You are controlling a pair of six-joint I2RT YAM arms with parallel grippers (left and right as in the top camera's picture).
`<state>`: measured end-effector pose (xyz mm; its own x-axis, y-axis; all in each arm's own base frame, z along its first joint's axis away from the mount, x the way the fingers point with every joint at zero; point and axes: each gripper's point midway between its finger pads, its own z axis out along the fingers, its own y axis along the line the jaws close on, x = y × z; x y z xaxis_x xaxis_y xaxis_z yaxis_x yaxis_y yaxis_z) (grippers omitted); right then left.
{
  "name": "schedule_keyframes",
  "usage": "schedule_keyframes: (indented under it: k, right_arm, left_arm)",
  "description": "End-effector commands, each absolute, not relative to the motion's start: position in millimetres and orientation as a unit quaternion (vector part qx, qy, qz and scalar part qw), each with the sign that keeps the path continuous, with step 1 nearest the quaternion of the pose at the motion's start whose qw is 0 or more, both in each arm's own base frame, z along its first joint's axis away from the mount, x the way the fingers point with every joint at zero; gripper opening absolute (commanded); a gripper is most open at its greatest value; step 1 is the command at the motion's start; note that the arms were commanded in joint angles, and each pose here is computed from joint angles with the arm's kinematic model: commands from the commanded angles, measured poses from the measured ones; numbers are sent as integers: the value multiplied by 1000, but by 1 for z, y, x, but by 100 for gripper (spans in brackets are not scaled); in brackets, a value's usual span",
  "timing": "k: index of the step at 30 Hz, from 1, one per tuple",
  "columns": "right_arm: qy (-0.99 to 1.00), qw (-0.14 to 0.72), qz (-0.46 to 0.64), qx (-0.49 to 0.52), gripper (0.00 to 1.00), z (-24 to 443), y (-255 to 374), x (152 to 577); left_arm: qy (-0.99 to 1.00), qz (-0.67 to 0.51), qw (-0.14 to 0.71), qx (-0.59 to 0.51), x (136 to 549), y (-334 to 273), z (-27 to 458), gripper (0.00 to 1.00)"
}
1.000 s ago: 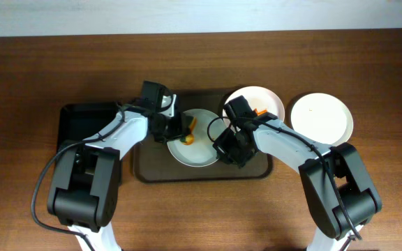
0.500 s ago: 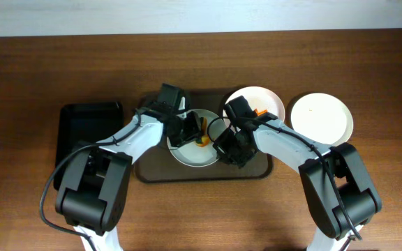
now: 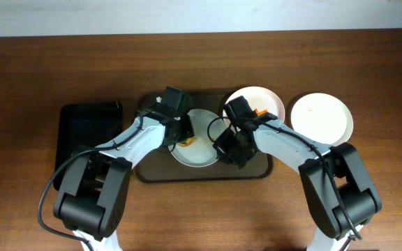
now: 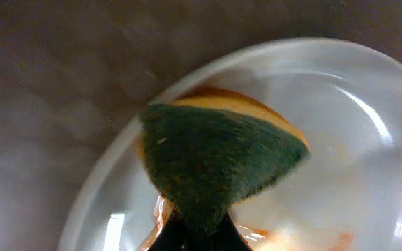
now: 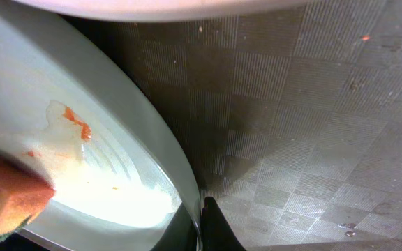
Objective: Clean dirty plates on tray and stack at the side
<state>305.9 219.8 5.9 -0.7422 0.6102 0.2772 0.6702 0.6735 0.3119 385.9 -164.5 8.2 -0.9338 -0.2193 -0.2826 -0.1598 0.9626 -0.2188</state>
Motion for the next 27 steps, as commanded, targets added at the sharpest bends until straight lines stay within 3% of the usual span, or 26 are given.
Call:
schedule_keyframes:
  k: [1,12,22,27]
  right_arm:
    - [-914,73,-162,-364,4,-10,204,298]
    - [-927,68,-165,-331,4,-10,204,298]
    - [-974,31,-155,-160,6,-11,197,299]
    - [-991,0,-117,-64,11,-8,185,306]
  left_arm:
    - [972,45,219,-69,399,-114,27,0]
    - [960,1,276,-42,400,-121,105,0]
    - [968,-8,239,-81,395,-87,97,0]
    - [967,-7,238,-92,397,-79,97,0]
